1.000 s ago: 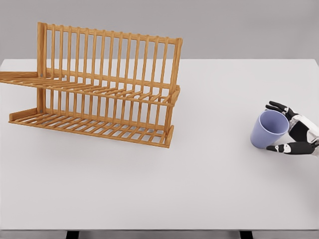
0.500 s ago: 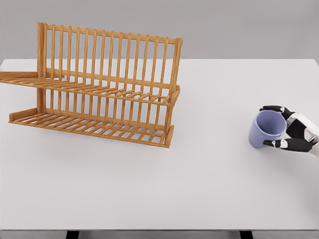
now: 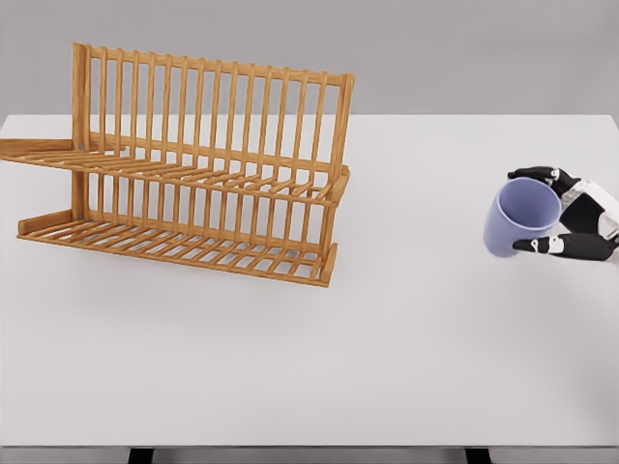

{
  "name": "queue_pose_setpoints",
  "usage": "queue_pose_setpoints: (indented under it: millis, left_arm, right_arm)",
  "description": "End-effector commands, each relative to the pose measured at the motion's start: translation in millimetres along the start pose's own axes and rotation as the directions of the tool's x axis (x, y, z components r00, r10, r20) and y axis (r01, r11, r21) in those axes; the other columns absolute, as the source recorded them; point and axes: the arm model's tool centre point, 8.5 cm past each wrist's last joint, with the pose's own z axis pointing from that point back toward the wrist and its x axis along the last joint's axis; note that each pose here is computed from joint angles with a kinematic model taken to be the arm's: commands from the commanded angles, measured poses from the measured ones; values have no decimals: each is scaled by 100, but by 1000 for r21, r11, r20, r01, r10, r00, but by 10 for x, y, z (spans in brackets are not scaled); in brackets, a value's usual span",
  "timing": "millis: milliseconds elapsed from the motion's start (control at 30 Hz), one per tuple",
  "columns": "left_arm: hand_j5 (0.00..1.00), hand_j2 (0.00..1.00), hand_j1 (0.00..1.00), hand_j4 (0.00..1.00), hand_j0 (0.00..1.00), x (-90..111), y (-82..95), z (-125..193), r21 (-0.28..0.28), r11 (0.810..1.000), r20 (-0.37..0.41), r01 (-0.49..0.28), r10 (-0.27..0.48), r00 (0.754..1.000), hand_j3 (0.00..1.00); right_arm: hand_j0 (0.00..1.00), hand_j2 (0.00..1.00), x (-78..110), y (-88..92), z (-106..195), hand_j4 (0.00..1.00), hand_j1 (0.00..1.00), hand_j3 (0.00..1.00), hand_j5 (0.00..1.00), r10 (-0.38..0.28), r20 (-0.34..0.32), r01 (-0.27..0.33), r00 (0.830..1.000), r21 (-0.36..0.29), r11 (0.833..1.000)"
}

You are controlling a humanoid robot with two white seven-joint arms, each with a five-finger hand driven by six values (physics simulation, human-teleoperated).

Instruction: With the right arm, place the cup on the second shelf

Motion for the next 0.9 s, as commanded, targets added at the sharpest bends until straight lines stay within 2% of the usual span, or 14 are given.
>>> queue_pose_setpoints:
  millis: [0, 133, 200, 233, 300, 600, 867]
  left_arm:
    - [100, 100, 100, 100, 100, 0, -1, 0, -1, 1000, 0, 0, 0, 1000, 100]
    - [100, 100, 100, 100, 100, 0, -1, 0, -1, 1000, 0, 0, 0, 1000, 100]
    - [100, 100, 100, 100, 100, 0, -1, 0, -1, 1000, 0, 0, 0, 1000, 100]
    - [100, 100, 100, 100, 100, 0, -1, 0, -1, 1000, 0, 0, 0, 1000, 100]
    - [100, 100, 100, 100, 100, 0, -1, 0, -1, 1000, 0, 0, 0, 1000, 100]
    - [100, 100, 100, 100, 100, 0, -1, 0, -1, 1000, 0, 0, 0, 1000, 100]
    - [100, 100, 100, 100, 100, 0, -1, 0, -1, 1000, 0, 0, 0, 1000, 100]
  right_arm:
    - [75, 75, 43, 10, -29, 75, 75, 75, 75, -3, 11, 2, 1000, 6, 1000]
    - [75, 75, 159, -27, -131, 75, 75, 75, 75, 9, 34, -10, 999, 13, 1000]
    - [74, 74, 191, 28, -289, 74, 74, 74, 74, -20, 62, 19, 998, 20, 1000]
    - [74, 74, 248, -1, -345, 74, 74, 74, 74, -19, 66, 18, 998, 22, 1000]
    - [74, 74, 276, 28, -463, 74, 74, 74, 74, -38, 84, 35, 996, 27, 999]
    - [74, 74, 325, 86, -635, 74, 74, 74, 74, -66, 116, 61, 991, 39, 997]
    - [74, 74, 467, 189, -994, 74, 74, 74, 74, -92, 160, 82, 983, 67, 994]
